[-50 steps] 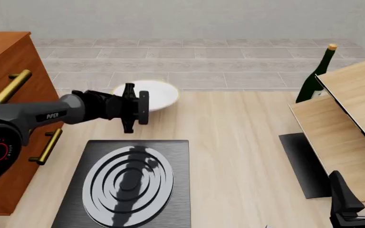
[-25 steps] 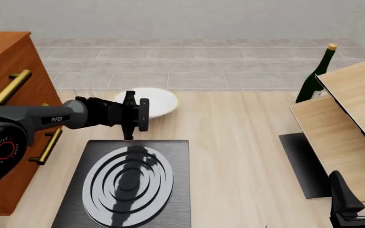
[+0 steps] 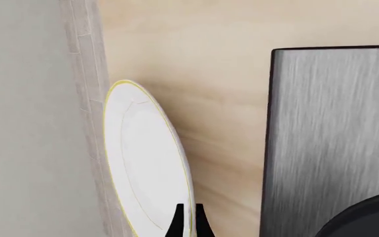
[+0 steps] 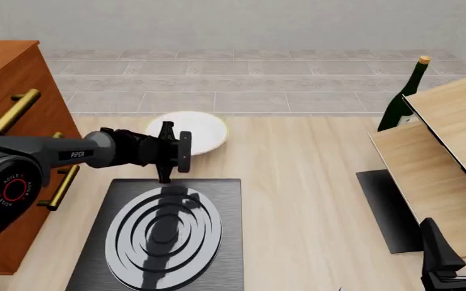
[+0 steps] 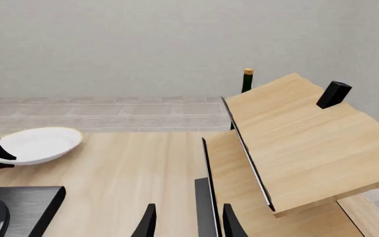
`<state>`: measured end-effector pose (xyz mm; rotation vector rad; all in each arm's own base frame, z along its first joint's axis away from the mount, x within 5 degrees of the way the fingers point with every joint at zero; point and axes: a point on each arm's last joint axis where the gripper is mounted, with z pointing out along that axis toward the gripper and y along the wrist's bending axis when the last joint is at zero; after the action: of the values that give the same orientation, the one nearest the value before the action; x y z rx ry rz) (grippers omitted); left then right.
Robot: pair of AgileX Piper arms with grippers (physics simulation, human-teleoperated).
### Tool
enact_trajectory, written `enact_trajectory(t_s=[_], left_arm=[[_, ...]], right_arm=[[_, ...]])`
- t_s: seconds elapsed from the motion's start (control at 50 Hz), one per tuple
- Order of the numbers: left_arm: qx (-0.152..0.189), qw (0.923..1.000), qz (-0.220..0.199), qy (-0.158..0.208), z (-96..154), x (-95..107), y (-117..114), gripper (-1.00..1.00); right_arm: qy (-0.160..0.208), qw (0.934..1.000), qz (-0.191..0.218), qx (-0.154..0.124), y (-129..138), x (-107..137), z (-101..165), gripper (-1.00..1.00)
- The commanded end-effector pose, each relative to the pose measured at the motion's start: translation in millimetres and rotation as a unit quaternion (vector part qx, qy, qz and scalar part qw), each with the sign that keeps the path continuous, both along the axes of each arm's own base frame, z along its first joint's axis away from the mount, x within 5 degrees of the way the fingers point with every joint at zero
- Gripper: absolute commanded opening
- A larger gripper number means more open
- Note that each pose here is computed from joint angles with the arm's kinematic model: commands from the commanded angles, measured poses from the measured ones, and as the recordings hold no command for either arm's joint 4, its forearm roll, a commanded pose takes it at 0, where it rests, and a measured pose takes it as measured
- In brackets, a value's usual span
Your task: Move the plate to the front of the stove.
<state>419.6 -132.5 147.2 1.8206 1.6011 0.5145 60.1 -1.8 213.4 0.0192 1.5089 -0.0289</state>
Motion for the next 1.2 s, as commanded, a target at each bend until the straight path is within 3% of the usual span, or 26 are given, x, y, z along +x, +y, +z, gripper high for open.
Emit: enact_trajectory(t_s=[0.02, 0.28, 0.3, 1.2], left_arm=[[0.007, 1.0000, -0.006, 0.001, -3.4, -1.3, -0.5, -1.00], [0.012, 0.9998, -0.006, -0.012, 1.2, 0.4, 7.2, -1.00], [0.013, 0.9998, -0.008, -0.013, 2.2, -0.6, 7.7, 1.00], [0.017, 0.9994, -0.011, -0.028, 28.8, -10.2, 13.5, 1.00]], right_arm=[[0.000, 1.0000, 0.000, 0.000, 0.0, 0.0, 0.0, 1.00], [0.000, 1.0000, 0.000, 0.000, 0.0, 0.0, 0.0, 1.00], [0.000, 1.0000, 0.000, 0.000, 0.0, 0.0, 0.0, 1.00], [0.000, 1.0000, 0.000, 0.000, 0.0, -0.1, 0.0, 1.00]])
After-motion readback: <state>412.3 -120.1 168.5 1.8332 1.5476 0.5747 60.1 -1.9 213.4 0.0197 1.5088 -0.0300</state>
